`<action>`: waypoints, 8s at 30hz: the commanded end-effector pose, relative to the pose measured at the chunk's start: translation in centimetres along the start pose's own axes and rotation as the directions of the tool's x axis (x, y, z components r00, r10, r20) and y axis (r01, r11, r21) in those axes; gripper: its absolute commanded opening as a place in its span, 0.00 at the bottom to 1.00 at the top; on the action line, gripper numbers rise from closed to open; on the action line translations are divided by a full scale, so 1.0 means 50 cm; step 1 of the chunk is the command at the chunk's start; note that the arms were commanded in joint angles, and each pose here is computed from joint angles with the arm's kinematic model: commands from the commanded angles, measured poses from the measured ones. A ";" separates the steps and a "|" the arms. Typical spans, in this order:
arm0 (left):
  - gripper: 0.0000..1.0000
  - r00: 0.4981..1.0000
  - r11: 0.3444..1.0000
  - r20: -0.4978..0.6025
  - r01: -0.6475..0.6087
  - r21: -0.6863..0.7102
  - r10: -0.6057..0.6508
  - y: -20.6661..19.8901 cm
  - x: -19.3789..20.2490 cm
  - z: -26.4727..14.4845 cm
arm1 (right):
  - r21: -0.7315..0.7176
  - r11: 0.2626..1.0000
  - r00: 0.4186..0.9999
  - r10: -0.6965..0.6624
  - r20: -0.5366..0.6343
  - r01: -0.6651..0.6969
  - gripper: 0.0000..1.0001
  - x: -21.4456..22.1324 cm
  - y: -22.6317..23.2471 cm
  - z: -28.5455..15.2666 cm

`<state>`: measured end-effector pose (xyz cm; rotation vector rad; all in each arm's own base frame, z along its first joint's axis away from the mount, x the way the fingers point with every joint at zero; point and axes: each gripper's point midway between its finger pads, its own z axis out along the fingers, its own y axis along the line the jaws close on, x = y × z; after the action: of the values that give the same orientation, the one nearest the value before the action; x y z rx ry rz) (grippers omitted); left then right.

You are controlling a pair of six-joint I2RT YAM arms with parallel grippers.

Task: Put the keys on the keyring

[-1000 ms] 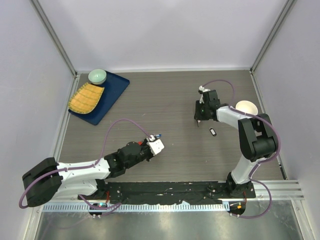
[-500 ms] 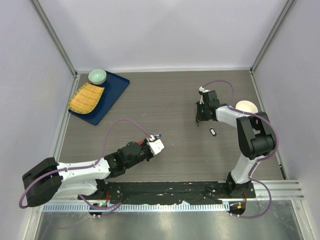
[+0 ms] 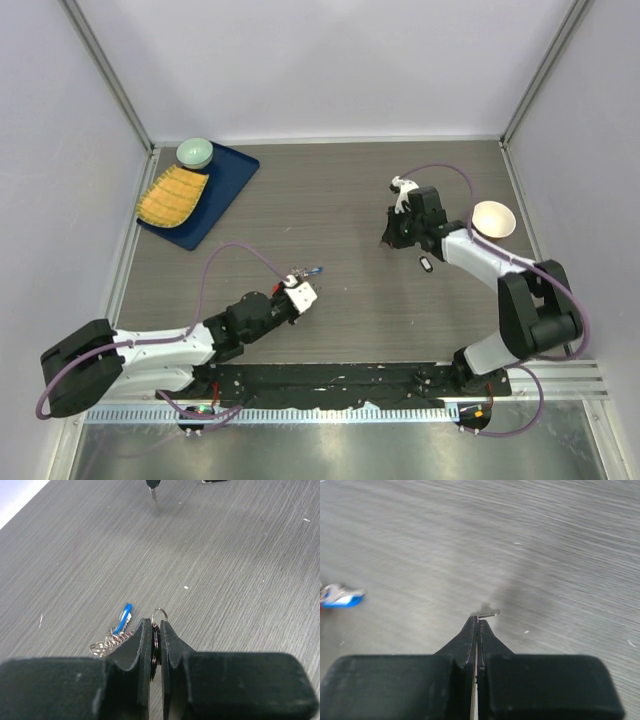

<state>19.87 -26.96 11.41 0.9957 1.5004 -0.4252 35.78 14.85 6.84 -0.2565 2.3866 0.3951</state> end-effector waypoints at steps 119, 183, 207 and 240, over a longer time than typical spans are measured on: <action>0.29 0.753 0.941 -0.588 0.123 -0.316 -0.296 0.020 0.172 0.044 | -0.172 0.961 0.875 -0.115 0.470 0.218 0.01 -0.011 0.150 -0.283; 0.26 0.583 0.667 -0.352 0.508 -0.544 -0.732 0.061 0.197 0.020 | -0.184 0.960 0.883 -0.109 0.456 0.213 0.01 -0.004 0.152 -0.272; 0.26 0.599 0.675 -0.335 0.538 -0.505 -0.728 0.065 0.169 0.033 | -0.183 0.960 0.889 -0.110 0.445 0.211 0.01 -0.001 0.151 -0.268; 0.31 0.835 0.731 -0.070 0.434 -0.527 -0.546 0.181 0.082 -0.066 | -0.089 0.993 0.972 -0.093 -0.214 0.075 0.01 0.085 0.123 -0.068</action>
<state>24.21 -18.49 9.00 0.2597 2.0440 -0.2972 26.13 17.83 6.93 -0.4043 2.6096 0.4500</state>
